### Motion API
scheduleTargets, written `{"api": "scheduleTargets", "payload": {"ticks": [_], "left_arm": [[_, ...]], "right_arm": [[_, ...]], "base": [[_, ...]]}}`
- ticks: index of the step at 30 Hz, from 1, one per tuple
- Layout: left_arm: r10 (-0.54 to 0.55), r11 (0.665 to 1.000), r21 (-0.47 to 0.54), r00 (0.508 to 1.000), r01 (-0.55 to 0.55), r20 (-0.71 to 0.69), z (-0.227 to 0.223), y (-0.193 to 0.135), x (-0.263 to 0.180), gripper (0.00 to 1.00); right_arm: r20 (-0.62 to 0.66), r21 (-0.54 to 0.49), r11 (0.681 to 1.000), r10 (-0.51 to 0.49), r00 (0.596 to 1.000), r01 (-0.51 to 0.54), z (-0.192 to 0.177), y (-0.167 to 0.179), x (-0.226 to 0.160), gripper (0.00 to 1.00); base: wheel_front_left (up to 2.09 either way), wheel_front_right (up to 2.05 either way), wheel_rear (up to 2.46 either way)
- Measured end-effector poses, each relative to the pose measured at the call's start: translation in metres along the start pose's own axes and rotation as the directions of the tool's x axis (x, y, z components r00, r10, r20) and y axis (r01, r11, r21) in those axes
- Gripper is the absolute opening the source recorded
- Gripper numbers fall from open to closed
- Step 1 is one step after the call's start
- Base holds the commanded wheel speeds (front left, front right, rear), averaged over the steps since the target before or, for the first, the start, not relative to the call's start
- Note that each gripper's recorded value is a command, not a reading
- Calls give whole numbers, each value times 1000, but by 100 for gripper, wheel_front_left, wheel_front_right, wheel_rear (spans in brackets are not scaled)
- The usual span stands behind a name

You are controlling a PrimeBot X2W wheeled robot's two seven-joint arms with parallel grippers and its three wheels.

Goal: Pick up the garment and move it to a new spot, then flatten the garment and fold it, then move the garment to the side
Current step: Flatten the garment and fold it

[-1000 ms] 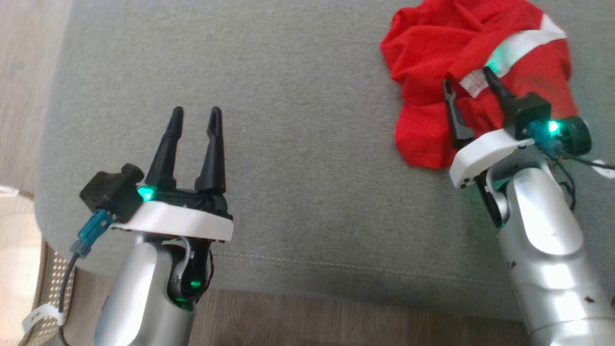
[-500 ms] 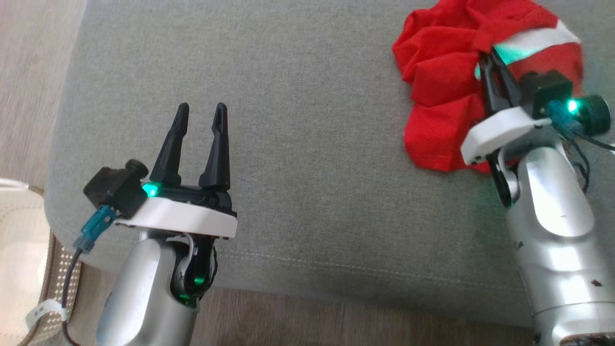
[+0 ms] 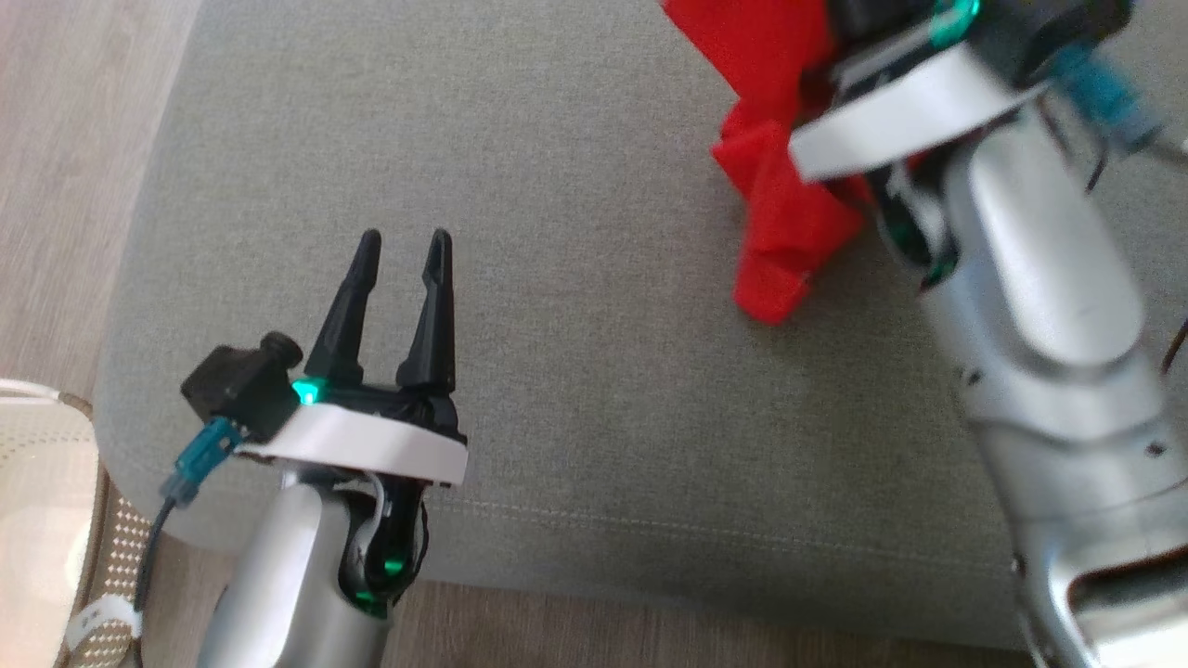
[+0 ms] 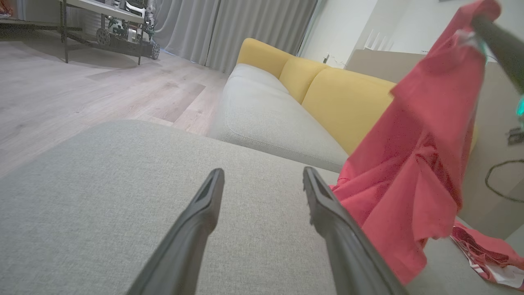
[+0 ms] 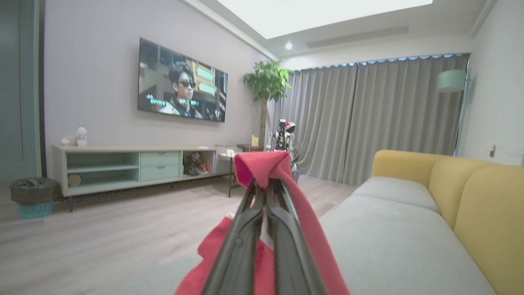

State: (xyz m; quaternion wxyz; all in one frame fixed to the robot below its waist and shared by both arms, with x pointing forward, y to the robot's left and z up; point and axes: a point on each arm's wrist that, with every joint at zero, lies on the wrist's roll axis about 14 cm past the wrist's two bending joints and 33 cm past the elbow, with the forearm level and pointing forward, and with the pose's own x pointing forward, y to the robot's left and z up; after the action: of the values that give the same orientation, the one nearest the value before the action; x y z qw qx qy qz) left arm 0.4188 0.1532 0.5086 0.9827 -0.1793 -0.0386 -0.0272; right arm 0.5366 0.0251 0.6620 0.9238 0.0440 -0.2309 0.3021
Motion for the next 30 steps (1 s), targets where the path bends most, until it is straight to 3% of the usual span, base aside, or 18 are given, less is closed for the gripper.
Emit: {"api": "scheduleTargets", "payload": {"ticks": [5, 8, 11, 13, 15, 18, 21, 22, 23, 24, 27, 30], "left_arm": [[7, 1000, -2, 1000, -7, -10, -3, 1, -4, 100], [6, 1000, -3, 1000, -6, -14, -5, 1, -4, 100], [3, 1000, -6, 1000, -3, -21, -8, 0, -2, 100], [0, 1000, -7, 1000, 0, -27, -10, -1, -1, 100], [-9, 1000, -12, 999, 8, -50, -19, -3, 1, 100], [-19, 1000, -15, 998, 18, -68, -26, -6, 3, 100], [-30, 999, -19, 997, 29, -77, -31, -9, 7, 100], [-35, 999, -20, 996, 33, -81, -33, -11, 8, 100], [-40, 999, -19, 995, 39, -86, -35, -12, 9, 100], [-46, 999, -17, 995, 44, -91, -37, -14, 10, 100], [-58, 998, -21, 993, 56, -104, -42, -18, 12, 100], [-78, 997, -20, 991, 76, -109, -45, -24, 14, 100]], "right_arm": [[90, 1, 999, -41, 995, 41, 33, -22, 13, 0], [128, 24, 990, -139, 982, 137, 46, -61, 7, 0], [116, 49, 962, -272, 955, 268, 42, -111, -11, 0], [74, 34, 935, -354, 932, 353, 30, -143, -31, 0], [-46, -8, 884, -467, 883, 467, -8, -182, -75, 0], [-201, -48, 830, -553, 808, 556, -56, -204, -128, 0], [-310, -81, 799, -588, 747, 596, -88, -208, -168, 0], [-335, -99, 792, -596, 729, 602, -94, -210, -178, 7], [-361, -120, 783, -607, 708, 610, -99, -212, -189, 83], [-379, -140, 771, -621, 686, 621, -103, -216, -200, 100], [-397, -199, 739, -661, 637, 643, -103, -226, -226, 100], [-393, -228, 739, -665, 635, 634, -99, -222, -232, 100]], "base": [[0, 0, 0], [0, 0, 0], [0, 0, 0], [0, 0, 0], [0, 0, 0], [0, 0, 0], [0, 0, 0], [0, 0, 0], [0, 0, 0], [0, 0, 0], [0, 0, 0], [0, 0, 0]]}}
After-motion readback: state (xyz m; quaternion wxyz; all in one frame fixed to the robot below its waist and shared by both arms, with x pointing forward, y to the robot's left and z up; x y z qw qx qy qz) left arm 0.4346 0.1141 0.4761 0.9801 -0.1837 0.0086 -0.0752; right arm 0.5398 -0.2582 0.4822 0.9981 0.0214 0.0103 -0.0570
